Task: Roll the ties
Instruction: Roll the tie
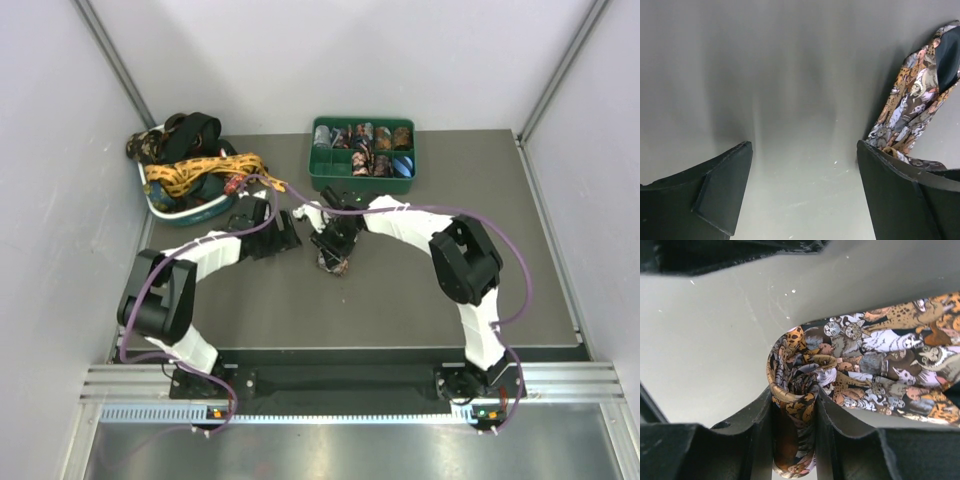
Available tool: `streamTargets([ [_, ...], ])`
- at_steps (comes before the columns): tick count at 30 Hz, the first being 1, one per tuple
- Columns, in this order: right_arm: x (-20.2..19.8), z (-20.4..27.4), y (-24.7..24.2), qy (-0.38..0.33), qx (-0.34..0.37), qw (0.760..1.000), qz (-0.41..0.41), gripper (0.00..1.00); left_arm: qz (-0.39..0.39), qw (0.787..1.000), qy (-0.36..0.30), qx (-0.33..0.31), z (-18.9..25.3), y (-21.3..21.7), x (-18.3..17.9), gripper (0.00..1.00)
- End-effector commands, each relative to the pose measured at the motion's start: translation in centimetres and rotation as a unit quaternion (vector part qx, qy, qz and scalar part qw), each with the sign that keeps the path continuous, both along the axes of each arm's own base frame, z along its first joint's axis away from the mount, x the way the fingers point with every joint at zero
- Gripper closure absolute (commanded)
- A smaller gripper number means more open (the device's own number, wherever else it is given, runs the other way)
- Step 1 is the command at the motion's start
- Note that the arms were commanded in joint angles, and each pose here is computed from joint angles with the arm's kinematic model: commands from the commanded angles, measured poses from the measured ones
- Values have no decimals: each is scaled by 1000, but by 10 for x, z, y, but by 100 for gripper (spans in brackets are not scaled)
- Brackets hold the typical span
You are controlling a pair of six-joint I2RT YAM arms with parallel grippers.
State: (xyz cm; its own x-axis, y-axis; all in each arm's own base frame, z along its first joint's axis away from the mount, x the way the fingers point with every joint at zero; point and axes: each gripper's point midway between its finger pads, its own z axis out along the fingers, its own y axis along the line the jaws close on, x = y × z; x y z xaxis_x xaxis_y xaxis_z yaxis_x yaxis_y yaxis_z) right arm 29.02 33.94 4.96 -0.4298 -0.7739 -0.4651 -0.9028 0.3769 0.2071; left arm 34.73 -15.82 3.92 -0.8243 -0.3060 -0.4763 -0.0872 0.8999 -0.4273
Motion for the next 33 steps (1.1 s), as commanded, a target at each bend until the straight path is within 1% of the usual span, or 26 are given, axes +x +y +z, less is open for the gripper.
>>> streamTargets([
  [1, 4, -7, 8, 50, 34, 998, -13, 93, -26, 1000, 9, -15, -10, -15, -4, 11],
  [5, 17, -12, 0, 95, 61, 992, -53, 92, -50, 999, 12, -16, -16, -29, -2, 14],
  [6, 20, -10, 0, 113, 83, 988, -61, 92, -58, 998, 14, -14, -19, -34, -1, 14],
  [10, 25, -11, -3, 149, 122, 978, -81, 91, -84, 996, 22, -2, -28, -49, 1, 16],
  [11, 25, -14, -4, 158, 124, 976, -87, 91, -88, 996, 30, 1, -34, -50, 0, 16],
  [14, 31, -19, -7, 172, 141, 969, -104, 92, -94, 995, 28, 2, -35, -56, 4, 16],
  [15, 29, -23, -9, 188, 141, 965, -120, 92, -96, 995, 27, 2, -35, -57, 5, 16],
  [17, 40, -27, -11, 186, 159, 960, -137, 93, -99, 995, 22, 8, -34, -56, 5, 16],
  [18, 36, -32, -15, 213, 164, 950, -160, 93, -99, 995, 21, 12, -34, -54, 5, 16],
  [21, 34, -38, -12, 228, 183, 942, -164, 93, -96, 995, 18, 28, -32, -48, 4, 15],
  [25, 37, -50, -13, 235, 176, 939, -182, 94, -89, 995, 19, 45, -30, -40, 1, 15],
  [28, 46, -65, -18, 236, 169, 931, -220, 94, -89, 995, 10, 47, -24, -37, 0, 14],
  [31, 50, -72, -23, 243, 186, 920, -245, 94, -107, 993, 2, 49, -19, -37, -3, 14],
  [32, 45, -77, -28, 261, 186, 910, -263, 94, -109, 993, -1, 49, -16, -37, -4, 14],
  [33, 48, -73, -31, 266, 201, 905, -265, 94, -113, 992, -4, 48, -14, -38, -4, 13],
])
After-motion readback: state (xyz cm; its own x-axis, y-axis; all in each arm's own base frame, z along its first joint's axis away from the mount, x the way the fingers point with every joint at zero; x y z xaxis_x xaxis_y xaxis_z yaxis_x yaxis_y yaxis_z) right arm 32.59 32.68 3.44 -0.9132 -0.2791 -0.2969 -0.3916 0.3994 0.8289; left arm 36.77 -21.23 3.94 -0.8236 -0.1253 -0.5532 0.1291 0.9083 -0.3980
